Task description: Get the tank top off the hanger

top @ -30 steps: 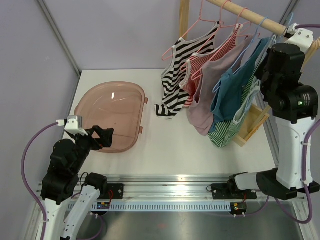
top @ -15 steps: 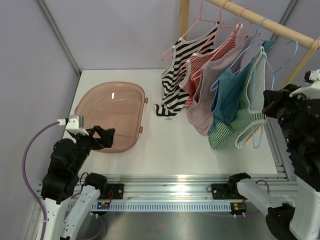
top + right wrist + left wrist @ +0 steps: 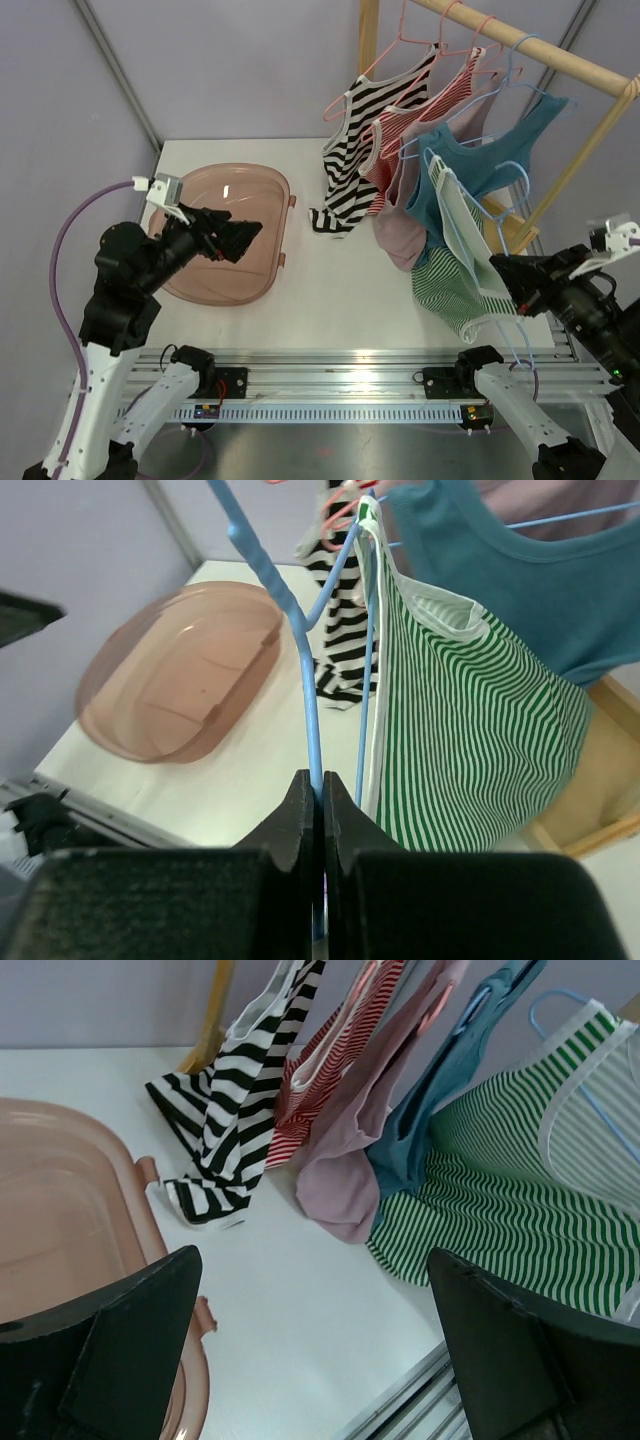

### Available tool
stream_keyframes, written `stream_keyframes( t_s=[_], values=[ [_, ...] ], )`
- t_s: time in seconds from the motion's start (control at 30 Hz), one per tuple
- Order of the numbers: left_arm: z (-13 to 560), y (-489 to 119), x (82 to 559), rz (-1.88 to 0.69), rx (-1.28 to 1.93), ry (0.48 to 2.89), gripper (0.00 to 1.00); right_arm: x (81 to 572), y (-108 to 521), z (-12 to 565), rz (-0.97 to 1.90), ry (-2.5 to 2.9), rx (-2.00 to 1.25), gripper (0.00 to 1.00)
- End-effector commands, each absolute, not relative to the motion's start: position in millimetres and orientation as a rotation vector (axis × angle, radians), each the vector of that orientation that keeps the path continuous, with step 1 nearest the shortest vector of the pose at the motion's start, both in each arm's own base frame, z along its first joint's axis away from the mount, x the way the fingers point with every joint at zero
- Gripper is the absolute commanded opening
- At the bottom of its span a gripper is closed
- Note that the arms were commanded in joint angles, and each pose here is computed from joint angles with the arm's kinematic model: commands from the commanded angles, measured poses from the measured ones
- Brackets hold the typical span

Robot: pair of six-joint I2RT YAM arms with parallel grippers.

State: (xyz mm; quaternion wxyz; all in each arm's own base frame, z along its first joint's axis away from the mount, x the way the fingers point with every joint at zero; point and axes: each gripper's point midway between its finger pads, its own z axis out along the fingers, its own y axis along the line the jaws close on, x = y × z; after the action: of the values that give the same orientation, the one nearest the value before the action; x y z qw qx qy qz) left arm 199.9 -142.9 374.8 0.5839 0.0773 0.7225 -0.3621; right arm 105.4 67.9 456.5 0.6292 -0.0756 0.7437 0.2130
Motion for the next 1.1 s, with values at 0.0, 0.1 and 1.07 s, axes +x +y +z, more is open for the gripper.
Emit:
stream_keyframes(
  t_s=[0.0,0.1,1.07],
  values=[
    [424.9,-159.9,198.7,-0.907,0.277,1.564,0.99,61.1,88.5,471.8,0.634,1.592,-0.340,0.00],
    [444.2,-170.0,201.6,-0.882,0.298,1.568,0.99,34.4,95.1,485.0,0.702,1.523,-0.410,0.00],
    [478.3,-310.3,203.7,-0.688,0.424,1.377,0.80,45.1,152.4,519.9,1.114,1.520,-0.543,0.00]
  ],
)
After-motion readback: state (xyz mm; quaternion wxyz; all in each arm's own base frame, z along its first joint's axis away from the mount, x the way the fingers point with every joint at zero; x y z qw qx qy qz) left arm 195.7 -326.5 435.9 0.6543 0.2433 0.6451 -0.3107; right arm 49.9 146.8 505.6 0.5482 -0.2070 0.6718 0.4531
